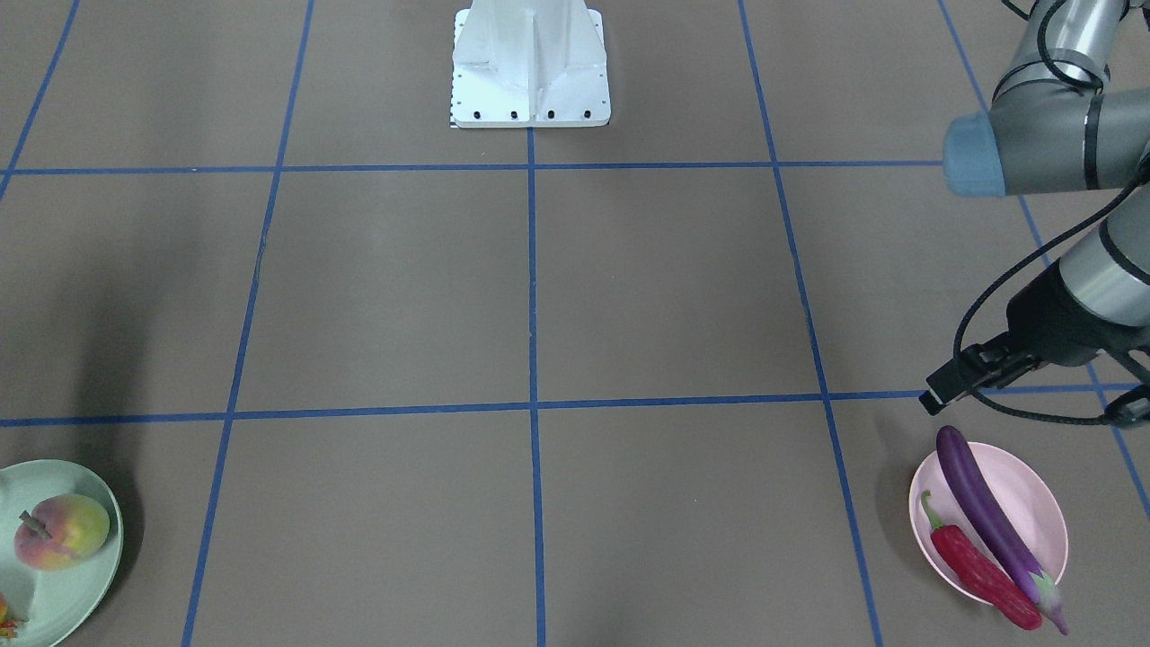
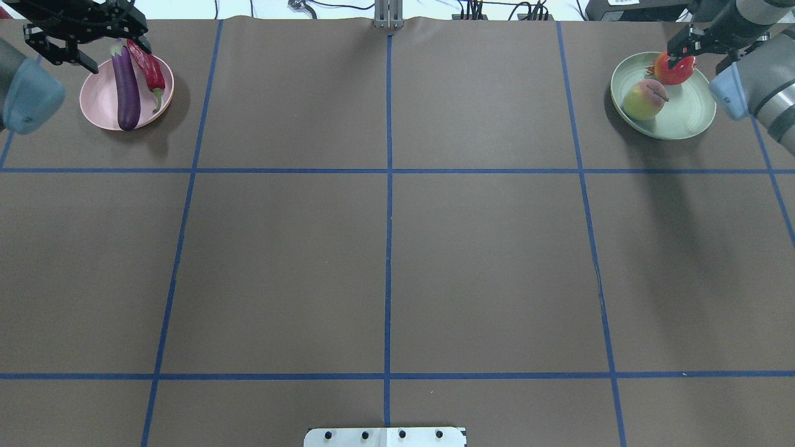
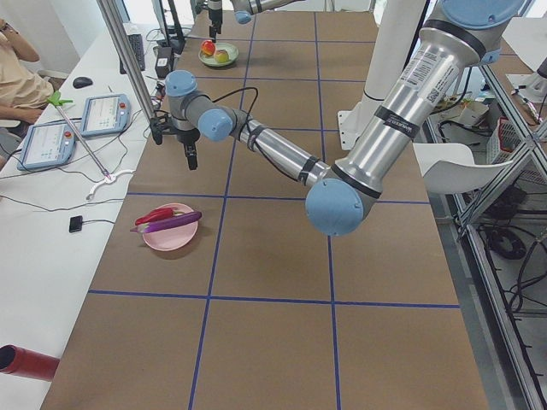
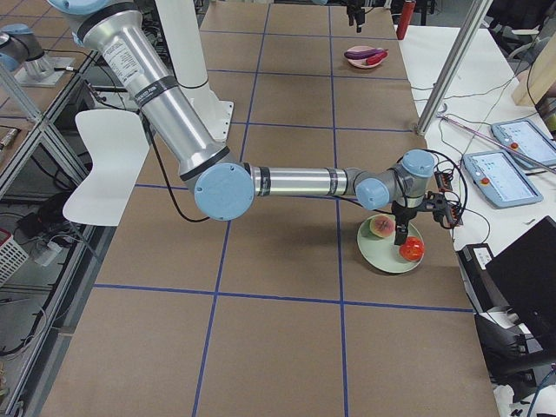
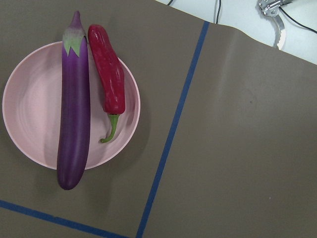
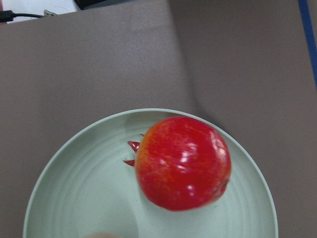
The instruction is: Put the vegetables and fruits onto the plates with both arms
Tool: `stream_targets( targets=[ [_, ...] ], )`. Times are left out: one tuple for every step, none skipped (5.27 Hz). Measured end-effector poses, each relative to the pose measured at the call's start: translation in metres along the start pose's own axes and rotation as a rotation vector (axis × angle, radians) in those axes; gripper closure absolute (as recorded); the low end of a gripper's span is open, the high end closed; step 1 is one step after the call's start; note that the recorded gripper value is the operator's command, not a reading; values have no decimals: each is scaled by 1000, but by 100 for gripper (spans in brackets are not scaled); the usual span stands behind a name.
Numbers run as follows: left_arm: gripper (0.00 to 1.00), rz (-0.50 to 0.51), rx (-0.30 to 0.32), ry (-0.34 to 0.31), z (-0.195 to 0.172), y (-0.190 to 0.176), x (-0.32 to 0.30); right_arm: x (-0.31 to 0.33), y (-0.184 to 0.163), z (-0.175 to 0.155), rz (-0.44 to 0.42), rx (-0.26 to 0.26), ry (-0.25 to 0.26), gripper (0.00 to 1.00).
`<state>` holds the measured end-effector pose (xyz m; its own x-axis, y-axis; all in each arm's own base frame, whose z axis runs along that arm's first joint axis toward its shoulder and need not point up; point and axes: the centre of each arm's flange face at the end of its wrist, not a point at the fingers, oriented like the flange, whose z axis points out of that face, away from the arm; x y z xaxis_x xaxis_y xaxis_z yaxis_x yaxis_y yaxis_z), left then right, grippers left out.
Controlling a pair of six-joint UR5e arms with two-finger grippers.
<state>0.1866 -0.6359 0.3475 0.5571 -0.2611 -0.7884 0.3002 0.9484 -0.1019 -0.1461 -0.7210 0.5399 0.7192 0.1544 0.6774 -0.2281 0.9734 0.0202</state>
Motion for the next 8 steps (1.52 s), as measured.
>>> stream_targets(
  targets=[
    [0,75,1,2,-8,29,-31,7,35,-26,-26,16,-55,0],
    [0,158,-3,-6,-14,55,-64,15,73,-56,-36,16,-98,0],
    [0,234,-11,-20,-21,82,-98,24,118,-92,-41,21,-114,0],
    [0,287,-22,-35,-26,102,-127,31,156,-118,-50,27,-121,0],
    [0,323,-32,-47,-31,118,-146,39,186,-133,-57,26,-127,0],
    [0,338,-38,-53,-32,123,-154,45,201,-137,-77,15,-131,0],
    [0,359,-43,-62,-32,124,-162,54,207,-136,-127,0,-125,0],
    [0,389,-52,-77,-34,123,-173,72,205,-138,-209,-22,-98,0]
  ],
)
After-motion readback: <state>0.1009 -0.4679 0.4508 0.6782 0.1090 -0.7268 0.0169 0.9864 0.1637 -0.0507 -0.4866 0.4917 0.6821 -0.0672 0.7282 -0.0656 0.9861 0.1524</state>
